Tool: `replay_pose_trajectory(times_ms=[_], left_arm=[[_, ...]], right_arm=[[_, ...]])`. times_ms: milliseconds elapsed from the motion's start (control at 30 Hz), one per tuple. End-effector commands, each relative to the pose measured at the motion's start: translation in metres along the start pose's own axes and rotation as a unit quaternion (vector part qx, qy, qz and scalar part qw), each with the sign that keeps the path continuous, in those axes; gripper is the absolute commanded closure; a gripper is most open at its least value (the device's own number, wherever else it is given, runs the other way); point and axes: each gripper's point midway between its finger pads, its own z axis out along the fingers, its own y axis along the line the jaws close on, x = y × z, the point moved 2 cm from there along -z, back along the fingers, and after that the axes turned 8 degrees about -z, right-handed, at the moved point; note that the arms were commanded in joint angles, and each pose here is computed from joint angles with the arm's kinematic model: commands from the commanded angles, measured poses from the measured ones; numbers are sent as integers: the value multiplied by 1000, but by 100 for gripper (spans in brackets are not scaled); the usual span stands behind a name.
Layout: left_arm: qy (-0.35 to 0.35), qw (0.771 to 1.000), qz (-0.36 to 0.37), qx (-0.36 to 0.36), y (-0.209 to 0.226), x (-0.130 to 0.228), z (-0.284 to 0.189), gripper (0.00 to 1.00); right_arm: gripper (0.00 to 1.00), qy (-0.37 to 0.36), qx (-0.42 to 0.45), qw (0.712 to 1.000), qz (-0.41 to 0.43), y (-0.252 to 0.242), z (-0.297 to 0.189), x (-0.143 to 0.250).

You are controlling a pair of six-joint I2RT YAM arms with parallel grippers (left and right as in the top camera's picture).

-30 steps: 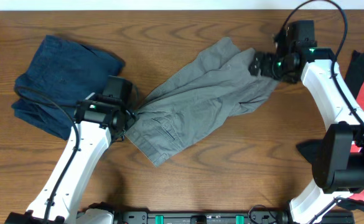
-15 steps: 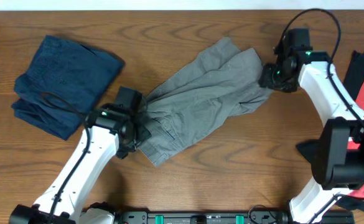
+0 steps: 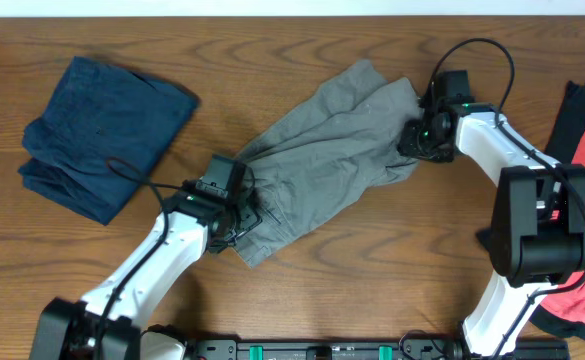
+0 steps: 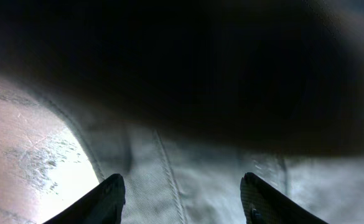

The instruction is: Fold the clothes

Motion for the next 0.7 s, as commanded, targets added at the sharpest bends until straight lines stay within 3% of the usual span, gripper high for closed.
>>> replay_pose_trajectory(times_ms=[0,133,300,500,667], left_arm=[[18,999,2,-32,11,6,13,39],[41,996,-2,-75,27,13,23,39],[81,986,-9,-147,58,30,18,39],[124,981,20,-147,67,41,1,39],[102,989,45,-102,57,34,-19,38]], right_arm=[[99,48,11,999,22,-1,16,25],[99,118,79,987,68,-24,7,59],[99,225,198,945,129,-63,-24,112],[94,288,211,924,136,-68,-44,137],[90,284,161,937,125,-53,-55,134]])
